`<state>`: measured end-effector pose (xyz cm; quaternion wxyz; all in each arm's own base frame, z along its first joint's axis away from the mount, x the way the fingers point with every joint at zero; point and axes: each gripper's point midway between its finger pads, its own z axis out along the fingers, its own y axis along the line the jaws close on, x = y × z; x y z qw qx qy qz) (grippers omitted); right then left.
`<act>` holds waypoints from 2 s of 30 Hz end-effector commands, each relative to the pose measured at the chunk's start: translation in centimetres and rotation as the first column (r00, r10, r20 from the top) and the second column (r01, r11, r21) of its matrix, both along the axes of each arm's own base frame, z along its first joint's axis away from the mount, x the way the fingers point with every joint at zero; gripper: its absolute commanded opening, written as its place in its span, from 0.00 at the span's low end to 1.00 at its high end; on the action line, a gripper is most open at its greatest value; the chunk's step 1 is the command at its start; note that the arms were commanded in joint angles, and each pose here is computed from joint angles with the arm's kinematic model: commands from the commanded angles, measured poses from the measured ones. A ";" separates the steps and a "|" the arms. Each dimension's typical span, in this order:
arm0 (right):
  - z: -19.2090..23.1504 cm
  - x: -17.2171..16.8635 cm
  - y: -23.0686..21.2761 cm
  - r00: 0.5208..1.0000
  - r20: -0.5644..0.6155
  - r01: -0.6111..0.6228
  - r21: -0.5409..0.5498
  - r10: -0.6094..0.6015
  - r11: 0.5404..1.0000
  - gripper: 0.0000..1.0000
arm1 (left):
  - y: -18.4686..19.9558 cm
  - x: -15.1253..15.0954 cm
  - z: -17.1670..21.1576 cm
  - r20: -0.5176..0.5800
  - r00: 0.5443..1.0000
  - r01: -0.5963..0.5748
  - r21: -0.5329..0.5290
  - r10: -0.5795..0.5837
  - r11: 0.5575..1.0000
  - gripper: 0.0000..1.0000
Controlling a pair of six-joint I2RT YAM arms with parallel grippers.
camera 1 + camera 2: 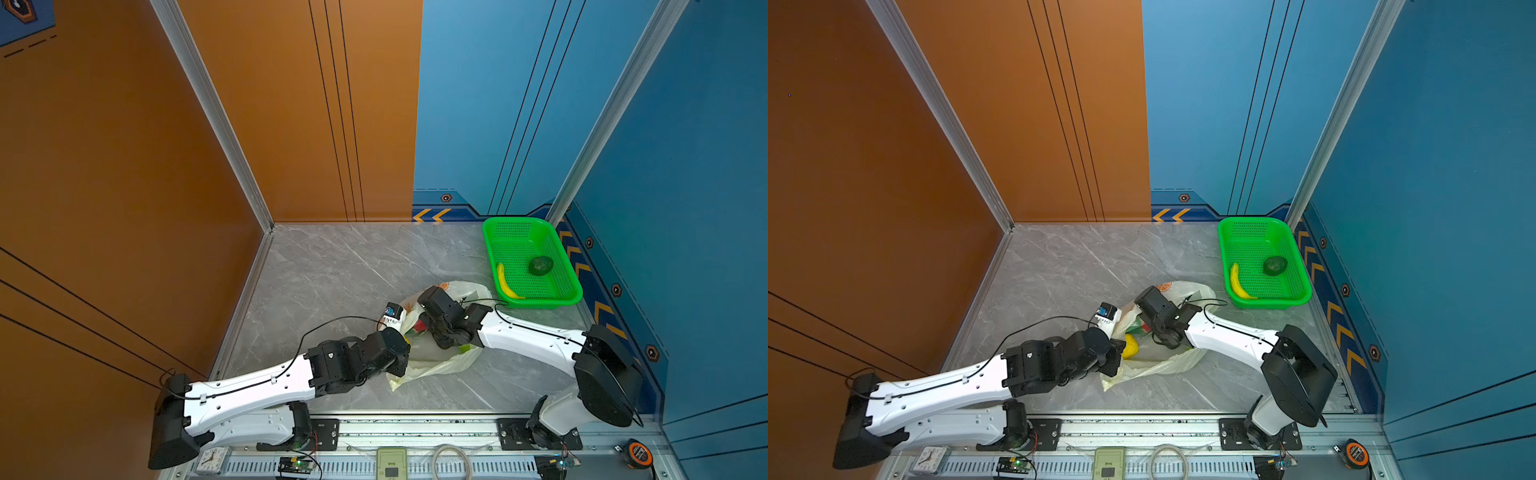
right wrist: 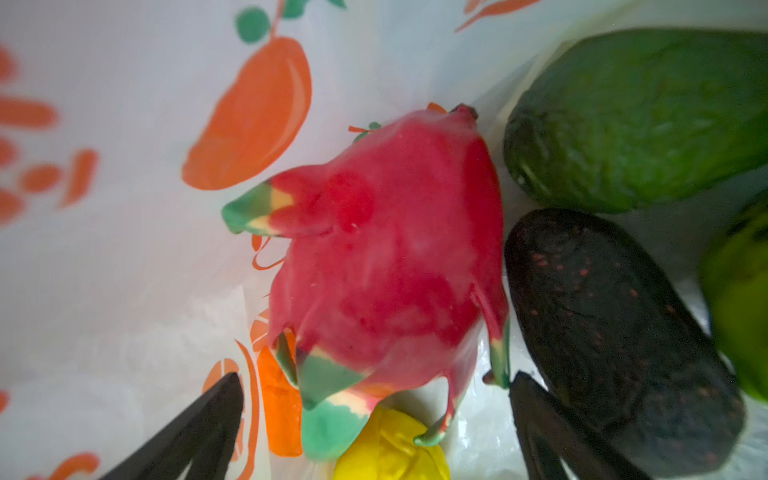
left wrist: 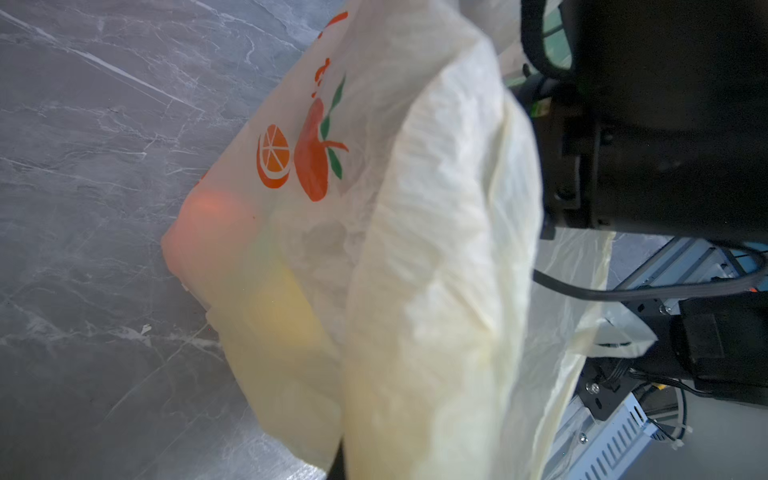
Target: Untie the knot of the plastic bag and take out the fruit
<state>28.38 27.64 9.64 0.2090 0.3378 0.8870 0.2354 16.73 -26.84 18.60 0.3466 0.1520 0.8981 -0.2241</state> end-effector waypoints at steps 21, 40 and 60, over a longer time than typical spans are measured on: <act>-4.8 3.3 1.6 0.997 0.050 0.063 -0.009 -0.063 0.998 0.96 | -0.3 -0.6 0.0 -0.028 0.999 0.028 0.000 -0.028 1.000 0.00; 0.2 3.1 1.0 0.983 0.173 -0.054 -0.047 0.061 0.997 0.45 | 0.1 -0.5 -1.2 -0.035 0.999 0.016 0.037 -0.015 0.999 0.00; 2.3 2.4 -1.7 0.991 0.059 -0.112 -0.085 0.117 0.990 0.89 | -0.3 -0.1 0.9 0.000 1.000 0.024 0.011 -0.024 1.000 0.00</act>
